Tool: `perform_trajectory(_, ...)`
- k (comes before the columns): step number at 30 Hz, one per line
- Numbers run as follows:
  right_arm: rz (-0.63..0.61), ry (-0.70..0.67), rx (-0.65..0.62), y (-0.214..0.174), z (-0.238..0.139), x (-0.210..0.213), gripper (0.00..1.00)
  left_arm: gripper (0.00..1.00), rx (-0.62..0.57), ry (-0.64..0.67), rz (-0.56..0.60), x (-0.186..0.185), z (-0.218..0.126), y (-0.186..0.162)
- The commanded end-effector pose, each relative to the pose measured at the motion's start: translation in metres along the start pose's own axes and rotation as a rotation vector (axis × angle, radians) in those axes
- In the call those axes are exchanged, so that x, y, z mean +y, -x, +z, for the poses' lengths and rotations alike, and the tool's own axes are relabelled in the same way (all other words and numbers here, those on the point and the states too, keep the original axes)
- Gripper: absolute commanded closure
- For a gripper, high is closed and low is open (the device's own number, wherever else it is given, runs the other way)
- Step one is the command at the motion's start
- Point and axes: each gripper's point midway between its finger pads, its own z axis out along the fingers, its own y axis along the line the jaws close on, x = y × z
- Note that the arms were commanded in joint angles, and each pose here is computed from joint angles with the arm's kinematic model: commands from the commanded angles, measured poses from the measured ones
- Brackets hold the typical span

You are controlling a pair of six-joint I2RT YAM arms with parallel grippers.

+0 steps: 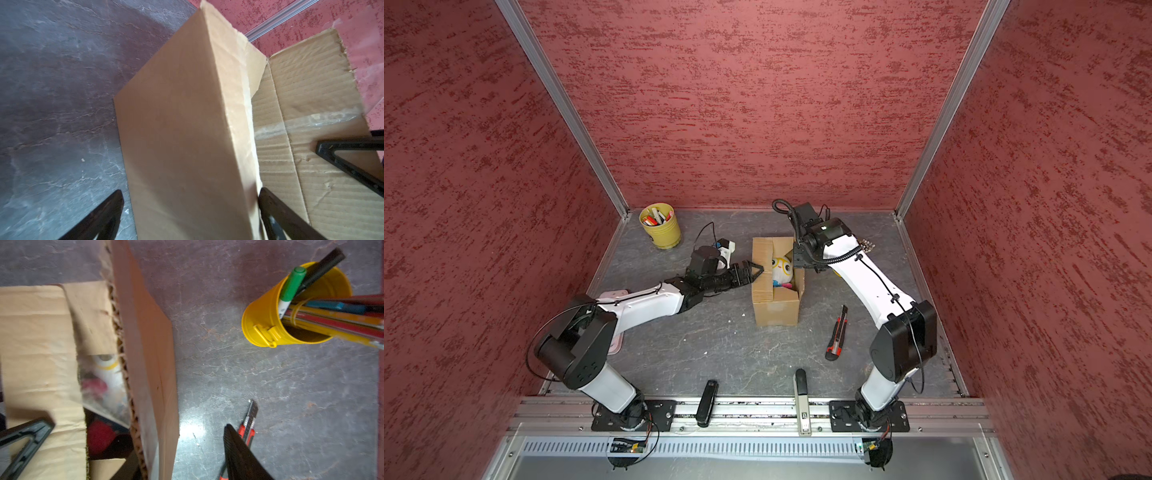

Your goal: Unpack the express box

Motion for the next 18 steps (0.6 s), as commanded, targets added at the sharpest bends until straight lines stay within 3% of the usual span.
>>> perform_trajectory(1, 0.041, 0.105, -0.066, 0.010, -0.015, 0.007, 0.49, 0.00, 0.037, 0.115, 0.033, 0.013, -0.014, 0.005)
perform_trajectory(10, 0.075, 0.199, -0.082, -0.004, -0.015, 0.017, 0.50, 0.00, 0.165, 0.065, 0.236, -0.060, -0.047, 0.007)
perform_trajectory(18, 0.100, 0.294, -0.103, -0.006, -0.020, 0.029, 0.50, 0.01, 0.295, 0.162, 0.368, -0.078, -0.054, -0.020)
